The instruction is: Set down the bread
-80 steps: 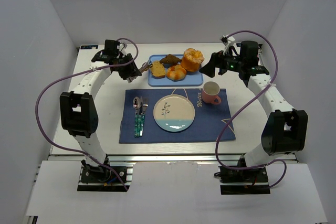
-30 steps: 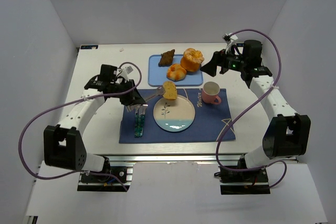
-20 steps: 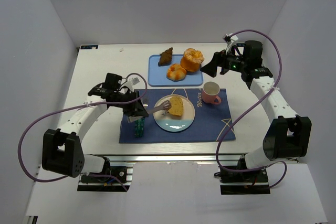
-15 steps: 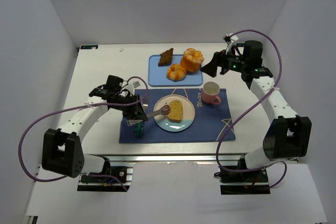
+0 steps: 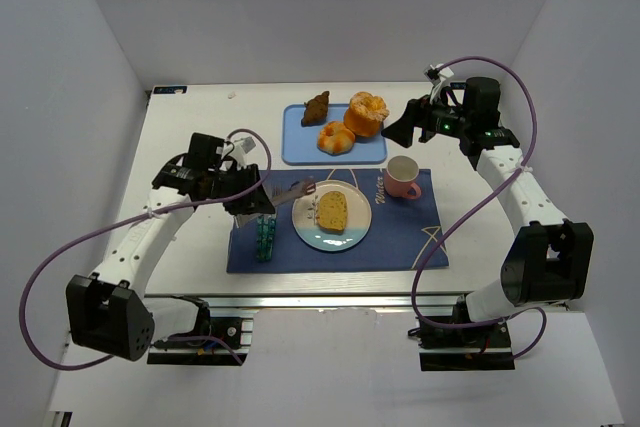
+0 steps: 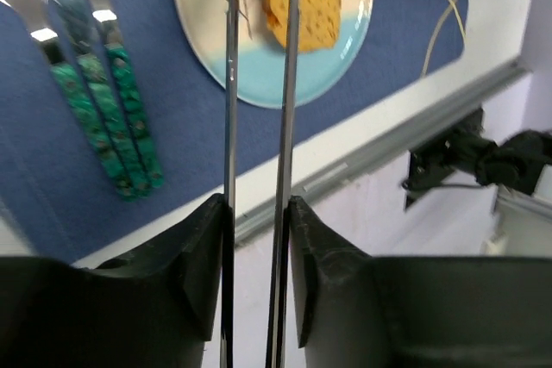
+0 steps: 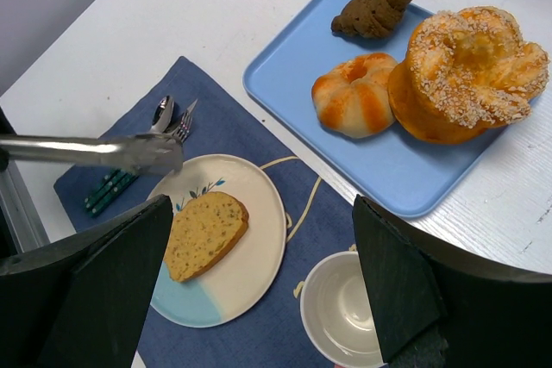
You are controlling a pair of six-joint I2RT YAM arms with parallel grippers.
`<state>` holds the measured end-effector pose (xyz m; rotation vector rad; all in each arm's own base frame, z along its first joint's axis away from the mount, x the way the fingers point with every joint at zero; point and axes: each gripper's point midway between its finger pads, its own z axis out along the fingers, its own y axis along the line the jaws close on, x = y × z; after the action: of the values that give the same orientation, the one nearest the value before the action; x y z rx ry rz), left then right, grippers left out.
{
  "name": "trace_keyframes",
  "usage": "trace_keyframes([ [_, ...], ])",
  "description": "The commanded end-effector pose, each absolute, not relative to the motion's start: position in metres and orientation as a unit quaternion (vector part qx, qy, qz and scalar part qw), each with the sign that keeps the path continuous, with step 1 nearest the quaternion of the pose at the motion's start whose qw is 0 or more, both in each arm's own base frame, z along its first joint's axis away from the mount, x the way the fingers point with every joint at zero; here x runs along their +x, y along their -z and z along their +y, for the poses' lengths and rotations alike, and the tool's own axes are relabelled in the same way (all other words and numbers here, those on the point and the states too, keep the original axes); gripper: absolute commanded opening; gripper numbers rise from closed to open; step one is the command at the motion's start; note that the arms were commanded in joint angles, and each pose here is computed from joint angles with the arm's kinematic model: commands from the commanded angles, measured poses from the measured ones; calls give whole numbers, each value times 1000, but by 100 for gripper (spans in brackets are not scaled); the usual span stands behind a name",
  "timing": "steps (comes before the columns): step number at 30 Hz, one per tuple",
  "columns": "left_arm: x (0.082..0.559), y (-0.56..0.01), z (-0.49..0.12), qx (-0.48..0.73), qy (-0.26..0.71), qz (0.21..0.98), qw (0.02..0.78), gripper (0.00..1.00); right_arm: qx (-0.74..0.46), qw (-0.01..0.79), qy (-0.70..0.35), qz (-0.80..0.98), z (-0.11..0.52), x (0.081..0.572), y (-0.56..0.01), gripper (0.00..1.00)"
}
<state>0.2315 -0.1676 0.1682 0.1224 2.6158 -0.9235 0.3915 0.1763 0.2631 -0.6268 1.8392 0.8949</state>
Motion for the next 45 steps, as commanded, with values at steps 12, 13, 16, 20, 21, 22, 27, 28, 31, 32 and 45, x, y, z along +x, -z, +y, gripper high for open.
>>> trace_keyframes([
  [12,314,-167,14,-112,24,923,367,25,-270,494,-368,741,176,388,-273,89],
  [13,316,-160,23,-109,14,924,366,26,-271,493,-368,740,176,388,-273,90],
  [16,322,-124,52,-106,-25,931,349,28,-270,490,-368,742,176,387,-275,89],
  [20,333,-90,64,-88,-41,932,349,32,-284,494,-357,740,174,389,-277,89],
  [21,328,-76,66,-74,-48,938,335,34,-285,494,-356,740,174,388,-277,89],
  [22,329,-71,68,-74,-52,938,335,37,-285,494,-355,741,173,389,-278,89],
  [27,323,-41,73,-79,-57,946,308,53,-282,490,-353,745,171,388,-275,89],
  [28,319,-32,71,-80,-53,951,293,55,-282,491,-353,745,171,388,-276,89],
  [31,311,-22,72,-93,-52,957,269,58,-284,491,-350,745,170,387,-276,89],
  [32,311,-23,72,-95,-53,957,270,59,-287,492,-348,745,170,387,-277,89],
  [45,328,-168,48,-212,41,859,465,98,-196,484,-208,827,118,413,-255,90],
])
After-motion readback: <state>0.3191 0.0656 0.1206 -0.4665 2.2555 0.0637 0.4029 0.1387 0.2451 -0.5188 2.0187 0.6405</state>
